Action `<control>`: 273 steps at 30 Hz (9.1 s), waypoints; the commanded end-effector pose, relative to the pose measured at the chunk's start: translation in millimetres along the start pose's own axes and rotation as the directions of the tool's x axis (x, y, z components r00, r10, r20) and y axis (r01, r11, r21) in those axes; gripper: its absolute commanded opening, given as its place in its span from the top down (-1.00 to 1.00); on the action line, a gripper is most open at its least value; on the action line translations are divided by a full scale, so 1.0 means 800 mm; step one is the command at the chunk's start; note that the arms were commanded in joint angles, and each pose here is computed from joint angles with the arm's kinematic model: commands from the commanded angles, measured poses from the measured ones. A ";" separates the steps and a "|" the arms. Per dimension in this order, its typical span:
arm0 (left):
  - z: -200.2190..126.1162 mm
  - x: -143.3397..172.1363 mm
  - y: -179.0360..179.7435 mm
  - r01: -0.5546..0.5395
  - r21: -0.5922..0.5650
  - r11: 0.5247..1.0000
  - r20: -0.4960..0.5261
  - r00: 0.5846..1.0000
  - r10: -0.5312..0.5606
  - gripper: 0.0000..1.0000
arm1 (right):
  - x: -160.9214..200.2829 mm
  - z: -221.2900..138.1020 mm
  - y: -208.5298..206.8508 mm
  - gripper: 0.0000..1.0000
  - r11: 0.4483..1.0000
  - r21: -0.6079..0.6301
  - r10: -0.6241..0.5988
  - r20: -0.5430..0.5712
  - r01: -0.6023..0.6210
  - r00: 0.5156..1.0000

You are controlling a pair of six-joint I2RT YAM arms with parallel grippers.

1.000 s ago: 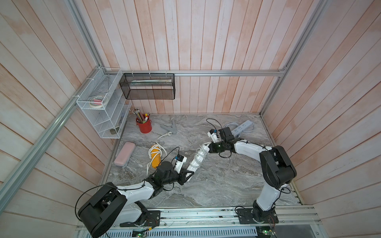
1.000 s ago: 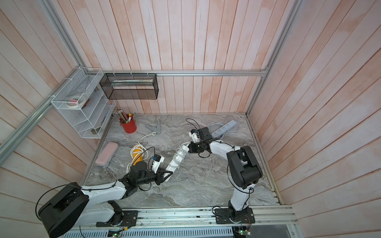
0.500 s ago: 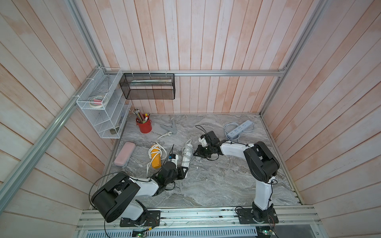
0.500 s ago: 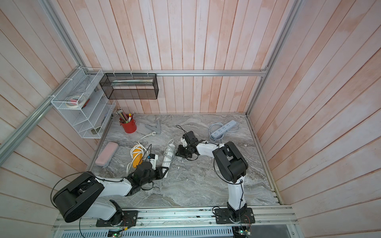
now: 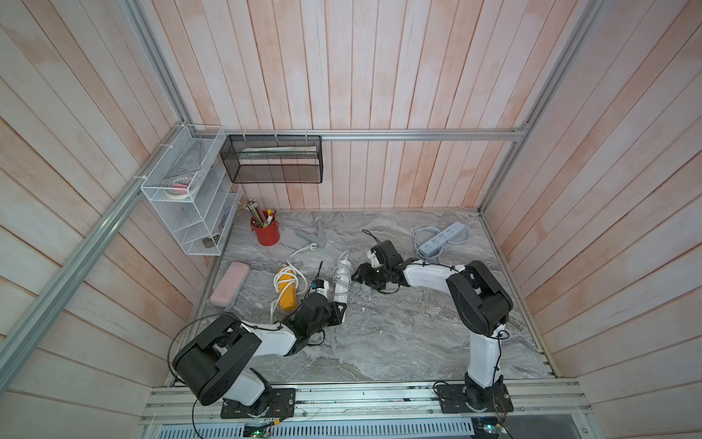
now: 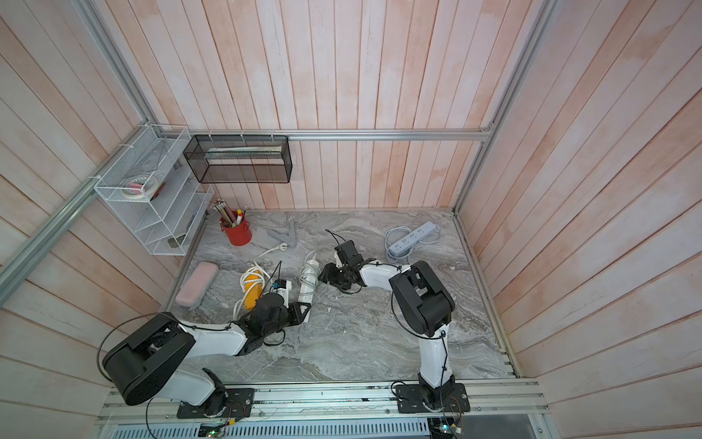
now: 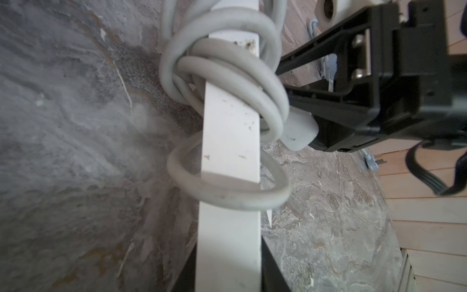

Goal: Wrap the cord around the power strip
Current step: Place the power strip at the center of the board, then pick up the power strip from the center of the board, then wrap the power cord around the power strip.

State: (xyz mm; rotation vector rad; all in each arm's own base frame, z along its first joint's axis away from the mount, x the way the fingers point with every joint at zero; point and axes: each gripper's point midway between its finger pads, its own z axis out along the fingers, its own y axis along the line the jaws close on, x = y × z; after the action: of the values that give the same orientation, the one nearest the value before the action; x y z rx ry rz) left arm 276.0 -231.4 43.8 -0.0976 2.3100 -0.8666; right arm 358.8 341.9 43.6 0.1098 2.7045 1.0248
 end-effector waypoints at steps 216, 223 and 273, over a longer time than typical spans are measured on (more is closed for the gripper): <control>-0.203 -0.302 -0.337 -0.625 0.377 0.683 0.302 0.781 0.547 0.90 | -0.172 -0.239 0.077 -0.53 0.581 0.414 -0.724 0.657 0.701 0.212; -0.200 -0.300 -0.330 -0.616 0.366 0.698 0.290 0.788 0.543 0.90 | -0.229 -0.202 0.091 -0.02 0.568 0.455 -0.747 0.634 0.686 0.198; -0.153 -0.118 -0.293 -0.986 0.098 -0.136 0.563 -0.058 0.825 1.00 | -0.095 -0.305 0.120 0.77 0.093 0.038 -0.940 0.332 0.995 0.075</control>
State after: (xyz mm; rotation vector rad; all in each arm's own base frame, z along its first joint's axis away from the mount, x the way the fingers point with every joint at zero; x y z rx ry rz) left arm 276.2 -283.0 218.6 1.5261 1.4965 -0.3099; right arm 364.1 244.3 295.8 -1.4448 1.6519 0.4211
